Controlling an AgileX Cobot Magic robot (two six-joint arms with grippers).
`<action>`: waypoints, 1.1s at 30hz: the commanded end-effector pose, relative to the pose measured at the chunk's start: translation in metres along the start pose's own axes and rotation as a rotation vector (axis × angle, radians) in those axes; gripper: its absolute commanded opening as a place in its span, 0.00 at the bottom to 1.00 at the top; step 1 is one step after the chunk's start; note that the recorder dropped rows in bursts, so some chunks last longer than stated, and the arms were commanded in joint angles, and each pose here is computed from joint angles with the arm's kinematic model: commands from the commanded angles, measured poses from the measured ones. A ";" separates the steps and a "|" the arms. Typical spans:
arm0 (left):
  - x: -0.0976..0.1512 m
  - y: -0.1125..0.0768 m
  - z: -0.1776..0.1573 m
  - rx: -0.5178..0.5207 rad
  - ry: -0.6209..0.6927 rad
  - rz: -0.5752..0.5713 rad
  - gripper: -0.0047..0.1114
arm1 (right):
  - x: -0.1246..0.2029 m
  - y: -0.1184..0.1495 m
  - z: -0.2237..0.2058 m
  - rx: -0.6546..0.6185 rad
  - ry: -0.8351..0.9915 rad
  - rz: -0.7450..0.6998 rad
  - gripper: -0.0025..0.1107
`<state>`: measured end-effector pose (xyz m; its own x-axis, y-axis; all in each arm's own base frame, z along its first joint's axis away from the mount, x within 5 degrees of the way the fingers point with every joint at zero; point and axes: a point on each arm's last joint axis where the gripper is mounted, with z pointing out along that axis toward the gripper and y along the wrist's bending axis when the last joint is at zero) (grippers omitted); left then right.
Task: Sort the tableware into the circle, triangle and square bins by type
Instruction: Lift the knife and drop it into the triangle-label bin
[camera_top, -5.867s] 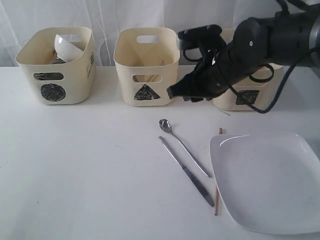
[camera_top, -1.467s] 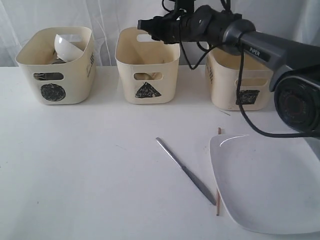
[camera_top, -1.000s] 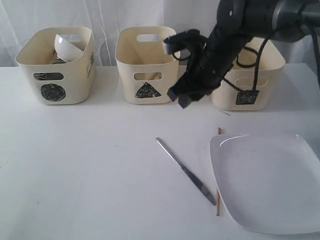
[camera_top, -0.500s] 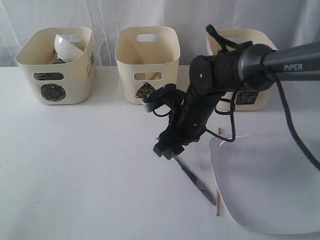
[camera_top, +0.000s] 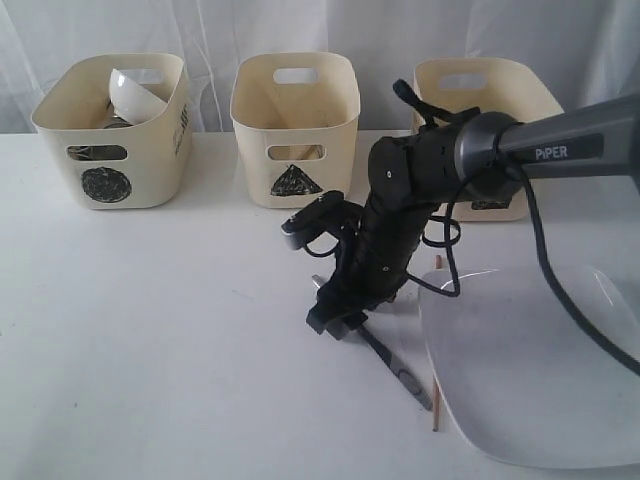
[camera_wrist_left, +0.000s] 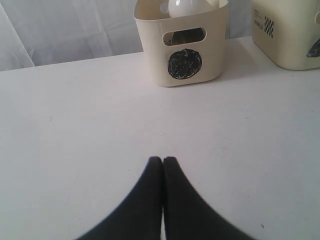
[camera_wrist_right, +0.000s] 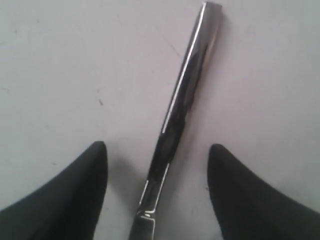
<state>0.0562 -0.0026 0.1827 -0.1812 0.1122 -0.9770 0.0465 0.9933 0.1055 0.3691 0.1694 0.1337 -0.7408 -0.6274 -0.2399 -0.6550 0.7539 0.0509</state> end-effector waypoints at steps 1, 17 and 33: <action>0.001 0.000 0.000 -0.004 -0.004 -0.004 0.04 | 0.003 0.006 0.013 -0.046 0.025 0.030 0.41; 0.001 0.000 0.000 -0.004 -0.004 -0.004 0.04 | -0.015 0.012 -0.022 -0.086 -0.186 0.160 0.02; 0.001 0.000 0.000 -0.004 -0.004 -0.004 0.04 | -0.039 -0.055 -0.109 0.085 -0.844 0.603 0.02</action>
<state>0.0562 -0.0026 0.1827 -0.1812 0.1122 -0.9770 0.0465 0.9933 0.1055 0.4062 0.1494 0.2328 -0.6671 0.0364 -0.7441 -0.2762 0.9155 0.2924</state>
